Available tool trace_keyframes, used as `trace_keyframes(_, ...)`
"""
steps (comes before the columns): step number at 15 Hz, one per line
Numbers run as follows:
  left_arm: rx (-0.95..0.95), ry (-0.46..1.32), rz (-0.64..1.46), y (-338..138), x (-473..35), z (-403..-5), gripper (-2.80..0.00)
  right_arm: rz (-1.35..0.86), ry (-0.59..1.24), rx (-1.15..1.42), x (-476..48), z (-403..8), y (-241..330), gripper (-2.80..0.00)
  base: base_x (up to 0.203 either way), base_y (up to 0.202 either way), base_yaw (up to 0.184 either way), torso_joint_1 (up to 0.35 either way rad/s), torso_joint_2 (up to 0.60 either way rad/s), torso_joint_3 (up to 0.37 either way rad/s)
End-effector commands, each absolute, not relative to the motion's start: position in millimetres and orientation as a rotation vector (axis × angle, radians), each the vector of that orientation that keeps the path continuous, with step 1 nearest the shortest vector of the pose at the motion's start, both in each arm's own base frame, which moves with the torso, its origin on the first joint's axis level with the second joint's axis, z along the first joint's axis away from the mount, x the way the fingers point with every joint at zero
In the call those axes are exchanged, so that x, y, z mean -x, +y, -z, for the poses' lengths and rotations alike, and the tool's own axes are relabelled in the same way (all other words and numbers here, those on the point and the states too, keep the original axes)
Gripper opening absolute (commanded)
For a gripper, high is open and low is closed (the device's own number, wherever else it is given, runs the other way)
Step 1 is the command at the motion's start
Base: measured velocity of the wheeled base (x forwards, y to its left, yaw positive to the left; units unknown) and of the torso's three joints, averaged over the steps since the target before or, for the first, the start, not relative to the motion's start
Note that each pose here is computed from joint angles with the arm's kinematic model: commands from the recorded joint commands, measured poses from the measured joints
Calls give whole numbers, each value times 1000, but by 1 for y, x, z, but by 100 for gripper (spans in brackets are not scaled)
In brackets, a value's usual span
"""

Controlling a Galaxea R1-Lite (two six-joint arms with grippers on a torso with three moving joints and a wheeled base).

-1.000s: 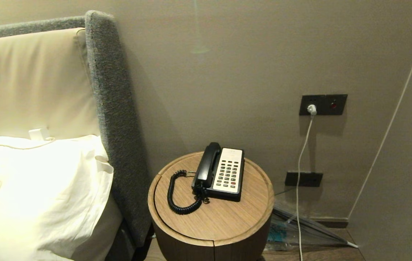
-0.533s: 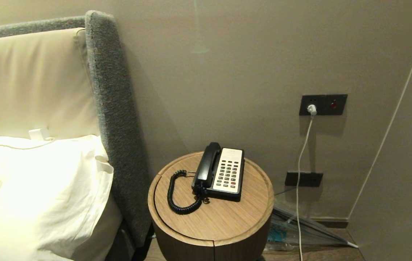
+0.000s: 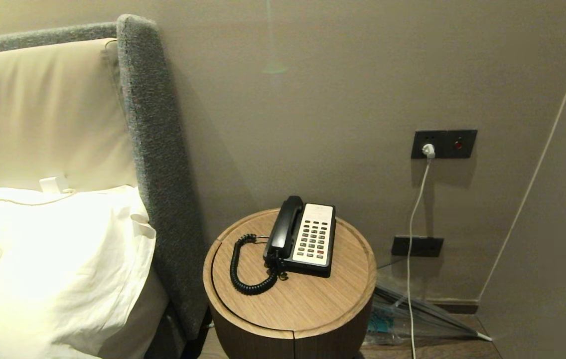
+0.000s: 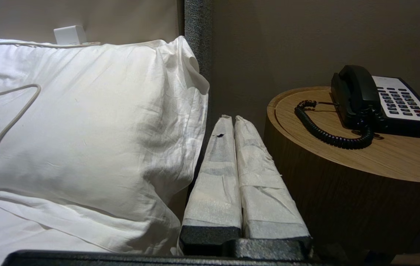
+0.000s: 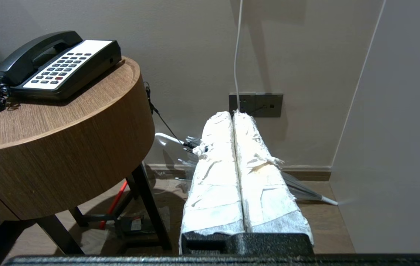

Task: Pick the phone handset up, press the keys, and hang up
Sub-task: Pick up the desk phone handset

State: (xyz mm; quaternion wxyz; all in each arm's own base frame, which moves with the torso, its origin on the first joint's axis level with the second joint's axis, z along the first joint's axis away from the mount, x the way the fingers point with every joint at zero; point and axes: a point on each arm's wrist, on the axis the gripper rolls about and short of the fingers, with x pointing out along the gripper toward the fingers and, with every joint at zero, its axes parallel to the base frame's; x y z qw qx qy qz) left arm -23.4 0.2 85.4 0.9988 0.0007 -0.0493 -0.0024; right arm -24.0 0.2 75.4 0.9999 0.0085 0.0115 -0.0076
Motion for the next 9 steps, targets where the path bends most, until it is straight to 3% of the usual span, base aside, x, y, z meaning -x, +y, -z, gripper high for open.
trace_keyframes(1, 0, -58, 5, 0, 20, -74, -280, 16, 21, -17, 24, -75, 0, -280, 0, 0, 0, 0, 0, 0)
trace_keyframes(9, 8, -58, 5, 0, 20, -74, -280, 16, 22, -17, 24, -75, 0, -280, 0, 0, 0, 2, 1, -168)
